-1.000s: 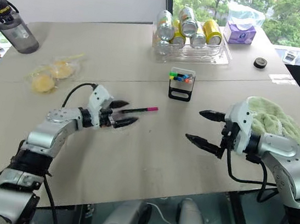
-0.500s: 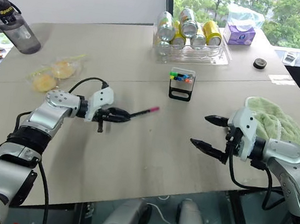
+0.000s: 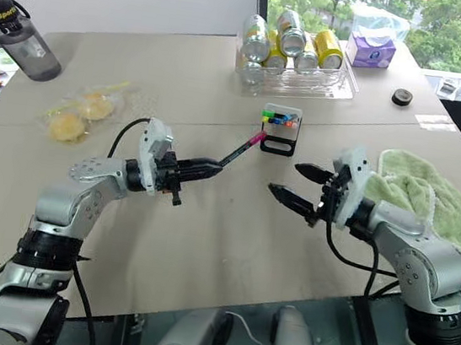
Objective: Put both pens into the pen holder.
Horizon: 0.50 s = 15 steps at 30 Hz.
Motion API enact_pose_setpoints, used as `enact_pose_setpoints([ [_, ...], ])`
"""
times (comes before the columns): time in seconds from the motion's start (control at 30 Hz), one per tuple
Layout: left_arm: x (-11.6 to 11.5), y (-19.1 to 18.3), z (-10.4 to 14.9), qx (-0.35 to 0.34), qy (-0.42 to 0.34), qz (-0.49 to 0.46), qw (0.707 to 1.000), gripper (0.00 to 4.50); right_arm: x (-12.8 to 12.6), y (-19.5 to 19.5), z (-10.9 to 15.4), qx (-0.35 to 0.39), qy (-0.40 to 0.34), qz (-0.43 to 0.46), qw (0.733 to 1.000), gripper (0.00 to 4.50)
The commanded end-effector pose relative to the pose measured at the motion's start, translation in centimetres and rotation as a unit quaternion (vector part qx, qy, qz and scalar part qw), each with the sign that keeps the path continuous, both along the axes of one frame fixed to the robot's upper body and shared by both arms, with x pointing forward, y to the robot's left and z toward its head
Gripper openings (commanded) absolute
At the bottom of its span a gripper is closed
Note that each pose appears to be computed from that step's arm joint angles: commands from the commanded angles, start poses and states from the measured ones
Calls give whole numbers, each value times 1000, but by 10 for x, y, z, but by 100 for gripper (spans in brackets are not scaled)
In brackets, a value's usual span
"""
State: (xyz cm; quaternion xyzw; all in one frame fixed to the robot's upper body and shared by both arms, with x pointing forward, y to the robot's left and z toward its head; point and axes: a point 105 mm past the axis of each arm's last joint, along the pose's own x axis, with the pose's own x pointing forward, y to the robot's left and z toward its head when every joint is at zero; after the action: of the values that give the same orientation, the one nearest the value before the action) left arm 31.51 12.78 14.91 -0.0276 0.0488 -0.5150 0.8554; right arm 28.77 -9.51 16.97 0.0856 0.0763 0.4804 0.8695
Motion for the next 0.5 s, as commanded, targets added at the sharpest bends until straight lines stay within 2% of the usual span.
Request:
enact_pose_setpoints([
  [0.03,-17,-23,21,-75,0,-18,997,5,6,6,19,81,28,-26,996,450],
  [0.17,-28,-44,17,-98,19,-32,995,5,12,20,36,157,54,-29,986,450],
  [0.3,-33,-58,13,-99,27,-44,994,5,10,32,44,173,60,-13,983,450],
  [0.4,-34,-65,11,-99,28,-49,993,0,11,35,44,169,63,-11,983,366],
  [0.5,-35,-68,10,-103,28,-50,993,0,12,37,45,170,61,-10,983,225],
])
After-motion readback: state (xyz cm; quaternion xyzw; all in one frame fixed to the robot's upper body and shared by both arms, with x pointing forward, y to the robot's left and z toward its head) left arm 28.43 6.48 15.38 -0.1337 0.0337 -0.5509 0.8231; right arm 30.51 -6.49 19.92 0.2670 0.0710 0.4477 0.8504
